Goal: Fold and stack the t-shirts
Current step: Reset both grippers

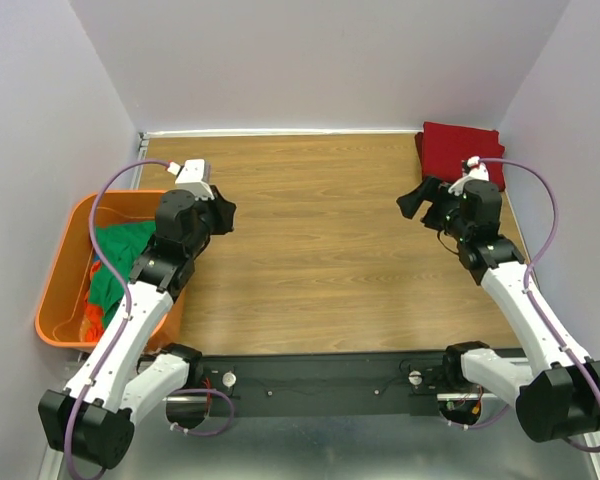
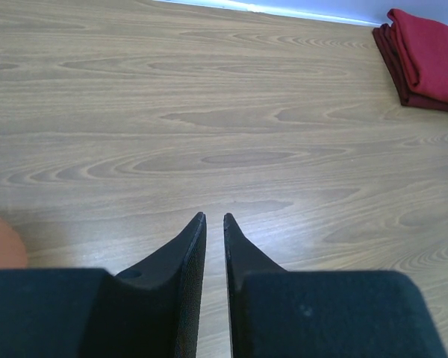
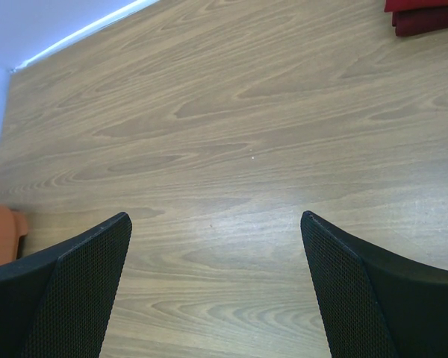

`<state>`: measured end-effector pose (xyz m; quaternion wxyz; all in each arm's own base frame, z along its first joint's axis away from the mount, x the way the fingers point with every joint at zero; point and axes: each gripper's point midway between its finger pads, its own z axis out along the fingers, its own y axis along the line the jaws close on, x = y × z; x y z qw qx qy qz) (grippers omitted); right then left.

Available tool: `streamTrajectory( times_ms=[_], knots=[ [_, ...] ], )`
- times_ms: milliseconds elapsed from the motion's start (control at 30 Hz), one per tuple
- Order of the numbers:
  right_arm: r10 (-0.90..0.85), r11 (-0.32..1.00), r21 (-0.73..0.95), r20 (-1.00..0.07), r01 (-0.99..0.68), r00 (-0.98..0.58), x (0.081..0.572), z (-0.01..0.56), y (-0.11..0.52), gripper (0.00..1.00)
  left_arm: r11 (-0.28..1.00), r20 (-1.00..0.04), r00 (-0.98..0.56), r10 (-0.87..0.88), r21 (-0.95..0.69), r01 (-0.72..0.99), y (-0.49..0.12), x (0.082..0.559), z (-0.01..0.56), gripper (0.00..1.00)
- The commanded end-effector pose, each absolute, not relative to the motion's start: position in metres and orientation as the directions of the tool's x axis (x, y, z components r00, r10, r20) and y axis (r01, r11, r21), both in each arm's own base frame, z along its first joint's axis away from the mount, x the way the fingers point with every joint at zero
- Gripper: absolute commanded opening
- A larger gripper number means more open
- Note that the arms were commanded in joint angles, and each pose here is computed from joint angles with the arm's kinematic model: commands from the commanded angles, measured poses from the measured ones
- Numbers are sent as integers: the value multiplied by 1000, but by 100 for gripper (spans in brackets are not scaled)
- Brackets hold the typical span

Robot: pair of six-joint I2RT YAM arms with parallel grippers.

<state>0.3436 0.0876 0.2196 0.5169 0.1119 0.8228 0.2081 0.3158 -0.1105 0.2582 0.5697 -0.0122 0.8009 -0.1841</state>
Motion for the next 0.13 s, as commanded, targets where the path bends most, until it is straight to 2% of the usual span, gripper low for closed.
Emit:
streamTrajectory(
  times_ms=[0, 100],
  knots=[
    [401, 899, 438, -808, 17, -432, 342, 214, 78, 100, 929, -915, -328, -236, -311, 199, -108, 312, 265, 23],
    [411, 897, 442, -812, 23, -415, 341, 220, 76, 100, 929, -917, -321, -237, -310, 201, -108, 310, 268, 23]
  ],
)
